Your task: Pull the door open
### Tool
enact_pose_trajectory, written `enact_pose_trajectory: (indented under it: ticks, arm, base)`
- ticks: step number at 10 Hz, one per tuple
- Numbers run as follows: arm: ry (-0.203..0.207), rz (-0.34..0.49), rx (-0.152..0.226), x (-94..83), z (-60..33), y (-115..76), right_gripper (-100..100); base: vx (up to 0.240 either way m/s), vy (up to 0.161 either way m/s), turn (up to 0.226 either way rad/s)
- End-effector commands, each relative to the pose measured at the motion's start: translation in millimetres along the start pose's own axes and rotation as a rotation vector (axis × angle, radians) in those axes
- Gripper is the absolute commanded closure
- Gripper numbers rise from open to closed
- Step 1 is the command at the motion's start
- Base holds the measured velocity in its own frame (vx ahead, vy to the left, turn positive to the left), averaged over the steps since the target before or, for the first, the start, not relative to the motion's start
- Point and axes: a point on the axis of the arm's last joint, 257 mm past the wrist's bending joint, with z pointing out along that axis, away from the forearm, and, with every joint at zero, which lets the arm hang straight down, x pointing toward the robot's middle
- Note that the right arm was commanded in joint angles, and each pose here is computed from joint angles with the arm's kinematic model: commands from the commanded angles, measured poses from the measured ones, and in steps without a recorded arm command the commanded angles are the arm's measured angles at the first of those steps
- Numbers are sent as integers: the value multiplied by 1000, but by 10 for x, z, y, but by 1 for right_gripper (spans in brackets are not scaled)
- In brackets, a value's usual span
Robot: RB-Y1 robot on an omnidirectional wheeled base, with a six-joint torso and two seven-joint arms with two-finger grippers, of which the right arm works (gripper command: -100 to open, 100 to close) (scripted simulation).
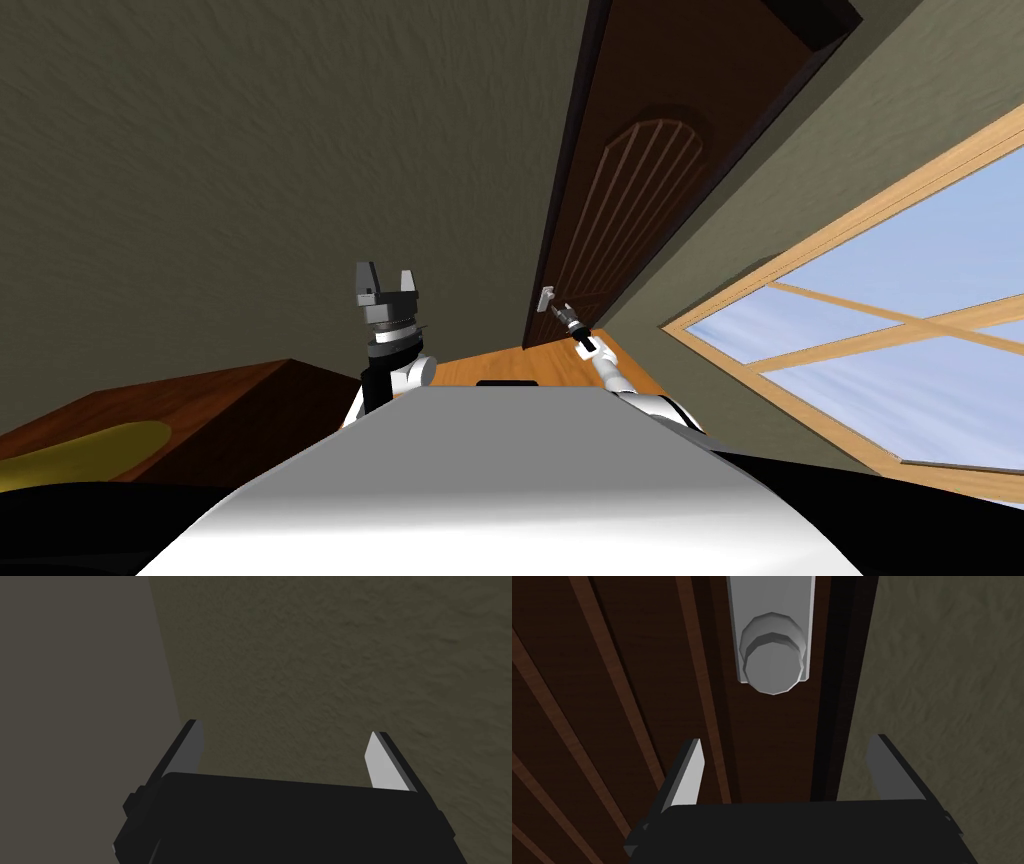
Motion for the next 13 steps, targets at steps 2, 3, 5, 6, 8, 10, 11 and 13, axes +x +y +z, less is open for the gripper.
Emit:
enact_pose_trajectory:
  ticks: [2, 3, 5, 6, 8, 10, 11, 13]
  arm:
    - [1, 0, 9, 4, 18, -14, -100]
    - [2, 0, 13, 5, 24, -20, -100]
    - [4, 1, 20, 9, 36, -30, -100]
    - [3, 1, 18, 7, 32, -26, -100]
    - [3, 1, 18, 7, 32, -26, 100]
    - [3, 1, 18, 7, 32, -26, 100]
    - [3, 1, 18, 7, 32, -26, 100]
    - [0, 57, 29, 15, 22, -44, 100]
  base:
    - [174, 10, 35]
    - [205, 33, 45]
    - [204, 19, 32]
    - [102, -6, 13]
    - [-27, 6, 5]
    - [-22, -2, -5]
    - [-8, -2, -2]
    - [-11, -23, 60]
